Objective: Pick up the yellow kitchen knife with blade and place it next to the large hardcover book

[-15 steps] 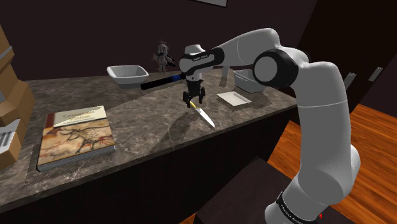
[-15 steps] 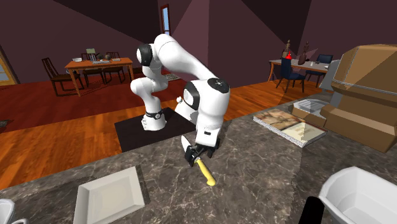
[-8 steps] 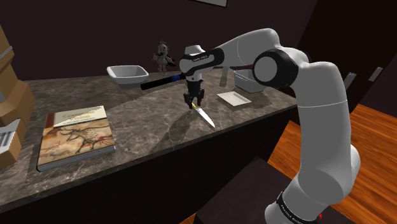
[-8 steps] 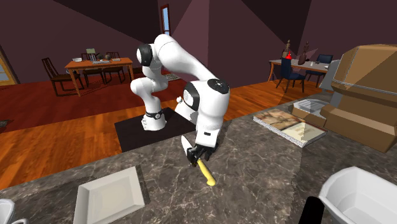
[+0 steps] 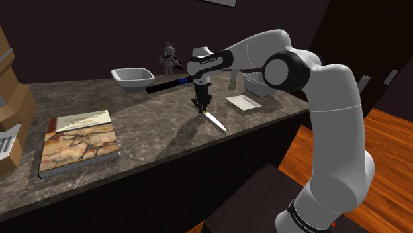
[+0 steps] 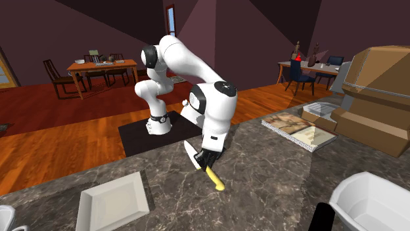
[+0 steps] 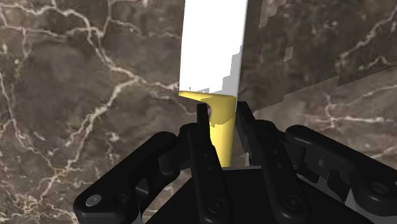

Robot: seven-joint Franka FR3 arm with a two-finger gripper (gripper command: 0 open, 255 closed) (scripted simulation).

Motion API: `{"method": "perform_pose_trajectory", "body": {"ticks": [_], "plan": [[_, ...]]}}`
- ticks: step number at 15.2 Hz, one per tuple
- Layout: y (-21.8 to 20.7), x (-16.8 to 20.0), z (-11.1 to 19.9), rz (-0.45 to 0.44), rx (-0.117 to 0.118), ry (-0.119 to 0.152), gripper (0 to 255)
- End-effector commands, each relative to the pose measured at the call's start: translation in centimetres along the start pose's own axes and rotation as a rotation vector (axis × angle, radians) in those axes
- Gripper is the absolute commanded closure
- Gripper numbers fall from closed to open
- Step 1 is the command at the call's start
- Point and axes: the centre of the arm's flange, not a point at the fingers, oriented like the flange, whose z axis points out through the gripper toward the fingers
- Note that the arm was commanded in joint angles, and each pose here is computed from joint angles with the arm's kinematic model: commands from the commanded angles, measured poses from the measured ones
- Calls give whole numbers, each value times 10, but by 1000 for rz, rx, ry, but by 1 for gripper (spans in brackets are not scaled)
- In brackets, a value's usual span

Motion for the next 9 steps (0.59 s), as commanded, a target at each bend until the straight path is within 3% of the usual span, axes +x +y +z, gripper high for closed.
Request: {"method": "perform_pose_trajectory", "body": {"ticks": [1,9], "plan": [[0,0,0,0,0,-1,255],[3,-7,-41,0,0,-1,255]]}}
